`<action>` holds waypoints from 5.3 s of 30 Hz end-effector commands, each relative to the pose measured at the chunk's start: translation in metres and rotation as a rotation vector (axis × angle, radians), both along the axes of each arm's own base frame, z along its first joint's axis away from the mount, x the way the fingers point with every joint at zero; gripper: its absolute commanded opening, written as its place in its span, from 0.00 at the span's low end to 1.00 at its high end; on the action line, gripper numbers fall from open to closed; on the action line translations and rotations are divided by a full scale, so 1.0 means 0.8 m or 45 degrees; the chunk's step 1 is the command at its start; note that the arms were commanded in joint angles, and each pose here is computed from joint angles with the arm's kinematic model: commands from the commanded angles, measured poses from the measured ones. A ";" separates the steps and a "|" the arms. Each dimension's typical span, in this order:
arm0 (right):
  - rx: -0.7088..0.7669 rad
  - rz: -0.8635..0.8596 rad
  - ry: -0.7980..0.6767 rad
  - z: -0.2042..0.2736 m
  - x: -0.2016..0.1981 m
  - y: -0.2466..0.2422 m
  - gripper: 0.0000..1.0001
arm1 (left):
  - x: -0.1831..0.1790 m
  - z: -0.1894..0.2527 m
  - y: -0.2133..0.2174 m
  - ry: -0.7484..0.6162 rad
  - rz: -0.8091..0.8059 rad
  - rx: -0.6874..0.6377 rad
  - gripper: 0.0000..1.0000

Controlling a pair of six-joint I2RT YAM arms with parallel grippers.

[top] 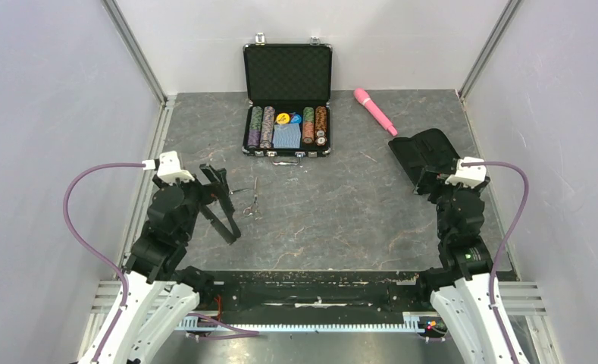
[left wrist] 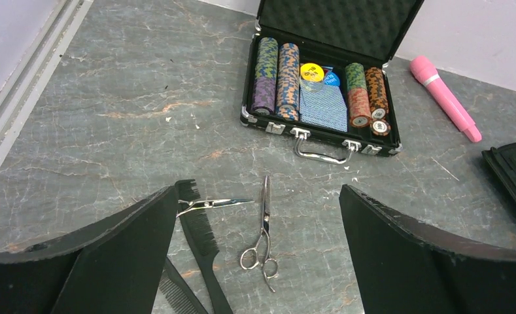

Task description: Sort the hair-cutting tools

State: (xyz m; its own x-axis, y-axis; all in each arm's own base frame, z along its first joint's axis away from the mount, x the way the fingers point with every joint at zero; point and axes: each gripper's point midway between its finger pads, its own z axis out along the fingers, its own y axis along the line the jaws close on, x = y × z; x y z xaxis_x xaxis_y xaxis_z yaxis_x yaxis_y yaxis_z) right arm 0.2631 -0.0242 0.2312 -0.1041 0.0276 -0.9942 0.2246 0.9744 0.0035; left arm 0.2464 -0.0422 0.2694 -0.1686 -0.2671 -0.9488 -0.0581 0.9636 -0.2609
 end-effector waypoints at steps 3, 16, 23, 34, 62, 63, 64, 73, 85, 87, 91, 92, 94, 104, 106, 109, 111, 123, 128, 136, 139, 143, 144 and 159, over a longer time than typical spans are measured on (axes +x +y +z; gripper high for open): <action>0.051 0.075 -0.031 0.020 0.005 0.016 0.98 | 0.002 0.011 -0.002 -0.045 -0.005 -0.017 1.00; 0.159 0.112 0.403 -0.042 0.039 0.041 0.98 | 0.014 -0.019 -0.002 0.158 0.056 0.008 1.00; 0.182 0.316 0.381 -0.055 0.034 0.073 0.98 | 0.023 -0.060 -0.024 0.400 -0.014 0.041 1.00; 0.240 0.388 0.507 -0.094 0.032 0.091 0.98 | 0.041 -0.132 -0.083 0.836 -0.249 0.069 1.00; 0.184 0.276 0.526 -0.129 0.021 0.068 0.98 | 0.104 -0.291 -0.105 1.437 -0.288 0.200 0.46; 0.182 0.276 0.530 -0.130 0.021 0.068 0.98 | 0.106 -0.294 -0.105 1.444 -0.288 0.186 0.45; 0.183 0.277 0.528 -0.129 0.022 0.068 0.98 | 0.107 -0.297 -0.105 1.451 -0.287 0.173 0.45; 0.167 0.233 0.512 -0.128 0.019 0.059 0.98 | 0.100 -0.323 -0.106 1.535 -0.302 0.178 0.41; 0.162 0.210 0.492 -0.126 0.017 0.055 0.98 | 0.088 -0.332 -0.114 1.573 -0.327 0.204 0.18; 0.162 0.210 0.485 -0.124 0.018 0.055 0.98 | 0.084 -0.328 -0.123 1.567 -0.357 0.188 0.11; 0.161 0.213 0.483 -0.122 0.018 0.055 0.98 | 0.080 -0.313 -0.127 1.533 -0.373 0.163 0.02; 0.160 0.211 0.480 -0.122 0.018 0.054 0.98 | 0.080 -0.307 -0.127 1.516 -0.372 0.160 0.02; 0.160 0.204 0.473 -0.120 0.017 0.053 0.98 | 0.078 -0.296 -0.126 1.490 -0.371 0.154 0.02; 0.165 0.218 0.460 -0.113 0.018 0.056 0.98 | 0.075 -0.234 -0.126 1.270 -0.363 0.064 0.02; 0.166 0.219 0.458 -0.111 0.018 0.056 0.98 | 0.074 -0.222 -0.128 1.219 -0.368 0.039 0.02; 0.170 0.218 0.446 -0.105 0.019 0.056 0.98 | 0.074 -0.202 -0.135 1.140 -0.392 -0.028 0.02; 0.175 0.226 0.447 -0.105 0.019 0.058 0.98 | 0.073 -0.188 -0.141 1.092 -0.408 -0.092 0.02; 0.183 0.202 0.547 -0.100 0.057 0.062 0.98 | 0.073 -0.114 -0.126 0.828 -0.414 -0.189 0.02; 0.212 0.199 0.588 -0.101 0.108 0.058 0.98 | 0.072 -0.118 -0.117 0.812 -0.390 -0.151 0.02; 0.230 0.266 0.727 -0.154 0.177 0.046 0.98 | 0.072 -0.128 -0.112 0.821 -0.377 -0.122 0.02; 0.260 0.308 0.832 -0.193 0.184 0.055 0.98 | 0.070 -0.128 -0.114 0.828 -0.391 -0.130 0.02; 0.333 0.354 0.923 -0.230 0.168 0.069 0.98 | 0.070 -0.124 -0.111 0.808 -0.382 -0.124 0.02; 0.347 0.366 0.935 -0.237 0.161 0.072 0.98 | 0.069 -0.123 -0.111 0.808 -0.383 -0.127 0.02; 0.536 0.667 1.121 -0.288 0.054 0.184 0.98 | 0.064 -0.116 -0.114 0.791 -0.408 -0.151 0.02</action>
State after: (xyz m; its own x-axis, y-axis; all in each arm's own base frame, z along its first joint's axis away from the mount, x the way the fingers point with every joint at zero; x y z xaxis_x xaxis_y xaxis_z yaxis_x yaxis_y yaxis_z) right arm 0.3739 0.0597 0.0304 -0.7297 0.1000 -0.6764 -0.0649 0.9746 0.2142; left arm 0.2926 -0.1309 0.1601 -0.7944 -0.2045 -0.5719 0.0148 0.9348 -0.3549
